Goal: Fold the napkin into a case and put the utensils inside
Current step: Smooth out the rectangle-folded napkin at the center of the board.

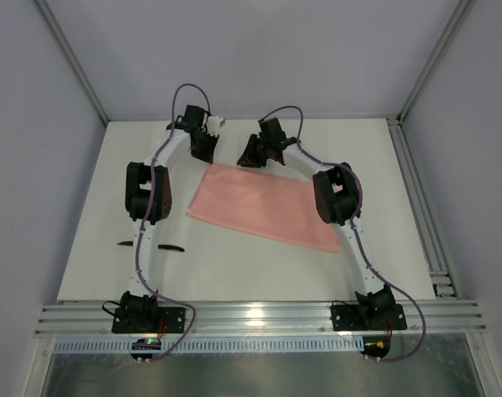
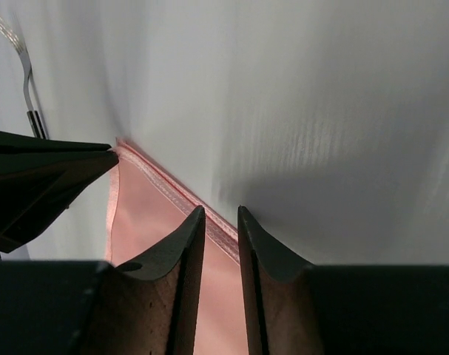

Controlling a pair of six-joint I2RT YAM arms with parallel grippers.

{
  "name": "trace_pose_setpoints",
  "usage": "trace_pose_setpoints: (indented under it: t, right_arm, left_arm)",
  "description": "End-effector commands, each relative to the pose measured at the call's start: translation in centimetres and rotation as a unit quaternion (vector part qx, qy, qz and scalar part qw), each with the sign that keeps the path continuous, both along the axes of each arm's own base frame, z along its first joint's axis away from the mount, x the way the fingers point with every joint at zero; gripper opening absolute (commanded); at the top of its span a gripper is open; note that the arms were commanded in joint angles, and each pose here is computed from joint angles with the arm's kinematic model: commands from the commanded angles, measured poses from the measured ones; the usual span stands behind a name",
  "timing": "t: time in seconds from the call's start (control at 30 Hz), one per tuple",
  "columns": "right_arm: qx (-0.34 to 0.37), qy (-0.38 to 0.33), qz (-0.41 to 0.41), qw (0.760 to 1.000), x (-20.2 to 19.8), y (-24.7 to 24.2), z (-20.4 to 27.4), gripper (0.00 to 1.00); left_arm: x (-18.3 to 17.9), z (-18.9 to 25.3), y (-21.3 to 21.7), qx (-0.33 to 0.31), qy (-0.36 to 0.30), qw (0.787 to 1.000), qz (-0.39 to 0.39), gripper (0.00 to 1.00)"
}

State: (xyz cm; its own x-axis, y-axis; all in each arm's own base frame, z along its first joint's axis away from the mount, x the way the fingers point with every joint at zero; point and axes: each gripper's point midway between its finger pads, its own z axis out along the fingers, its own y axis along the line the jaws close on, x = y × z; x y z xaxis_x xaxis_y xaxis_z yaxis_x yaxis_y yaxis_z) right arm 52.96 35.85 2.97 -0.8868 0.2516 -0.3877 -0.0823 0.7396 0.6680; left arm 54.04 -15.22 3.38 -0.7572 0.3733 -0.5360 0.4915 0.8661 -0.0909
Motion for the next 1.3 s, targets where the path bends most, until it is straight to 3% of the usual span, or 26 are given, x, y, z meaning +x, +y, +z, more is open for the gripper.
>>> trace_pose_setpoints:
  t: [0.0,0.1,0.23,0.3,0.33,0.4,0.43,0.47,0.5,0.53,0.57,0.67,0.7,0.77,0.8,0.83,0.97,1.1,1.27]
  right_arm:
    - [-0.035,-0.064,-0.053,0.996,2.9,-2.3,3.8,0.29]
    - [-0.03,-0.078,-0.067,0.994,3.8,-2.9,5.2,0.29]
    - [-0.05,-0.087,-0.07,0.992,3.4,-3.9,6.2,0.29]
    - [-0.063,-0.108,-0.078,0.989,3.0,-4.9,8.4,0.29]
    - [-0.077,-0.102,-0.079,0.989,2.1,-5.5,7.7,0.29]
    - [-0.084,-0.139,-0.097,0.982,1.2,-6.8,11.8,0.26]
    - [-0.106,-0.13,-0.092,0.982,-0.5,-7.5,10.5,0.24]
    - [-0.099,-0.161,-0.097,0.977,-1.4,-7.9,14.0,0.22]
    - [-0.109,-0.166,-0.094,0.976,-2.5,-8.2,14.4,0.19]
    - [-0.135,-0.158,-0.09,0.974,-4.1,-8.9,12.9,0.14]
    - [-0.135,-0.159,-0.073,0.975,-5.8,-8.0,13.2,0.11]
    - [-0.096,-0.132,-0.011,0.987,-11.5,-5.7,12.8,0.04]
    - [-0.08,-0.124,-0.001,0.989,-12.8,-5.2,13.0,0.04]
    - [-0.047,-0.089,0.033,0.994,-15.8,-3.2,11.2,0.04]
    - [-0.039,-0.078,0.055,0.995,-17.6,-1.9,10.3,0.04]
    - [-0.021,-0.08,0.074,0.994,-18.3,-0.6,10.4,0.04]
    - [0.023,-0.063,0.101,0.993,-20.0,3.1,9.7,0.04]
    - [0.03,-0.065,0.121,0.99,-20.3,6.1,9.4,0.04]
    - [0.022,-0.028,0.11,0.993,-19.8,6.9,5.4,0.04]
  left_arm:
    - [1.9,1.2,-0.4,-0.006,-0.038,0.999,0.003,0.0]
    - [2.0,1.3,-0.4,-0.006,-0.041,0.999,0.005,0.01]
    - [2.2,1.6,0.0,0.002,-0.047,0.999,0.011,0.3]
    - [2.4,2.3,0.3,0.007,-0.054,0.998,0.016,0.36]
    - [2.5,3.3,0.5,0.011,-0.063,0.998,0.02,0.4]
    - [2.5,5.0,0.5,0.008,-0.077,0.997,0.021,0.48]
    - [2.3,6.7,0.5,0.004,-0.087,0.996,0.021,0.48]
    - [1.9,7.5,0.4,-0.002,-0.088,0.996,0.02,0.5]
    - [1.5,8.4,0.3,-0.007,-0.093,0.995,0.02,0.5]
    - [0.8,9.1,0.4,-0.009,-0.089,0.996,0.02,0.5]
    - [-0.3,10.8,0.6,-0.011,-0.094,0.995,0.02,0.5]
    - [-4.1,14.4,0.7,-0.037,-0.087,0.995,0.022,0.37]
    - [-6.8,12.9,-0.2,-0.061,-0.047,0.997,0.004,0.26]
    - [-10.2,13.5,-0.4,-0.079,-0.027,0.996,-0.01,0.15]
    - [-12.5,10.8,-0.3,-0.067,0.012,0.998,-0.014,0.06]
    - [-13.8,9.9,-0.2,-0.054,0.026,0.998,-0.022,0.03]
    - [-17.7,5.5,0.6,-0.005,0.081,0.996,-0.037,0.01]
    - [-17.6,3.4,2.2,0.035,0.078,0.996,-0.018,0.02]
    - [-17.0,0.8,3.0,0.063,0.091,0.994,-0.005,0.02]
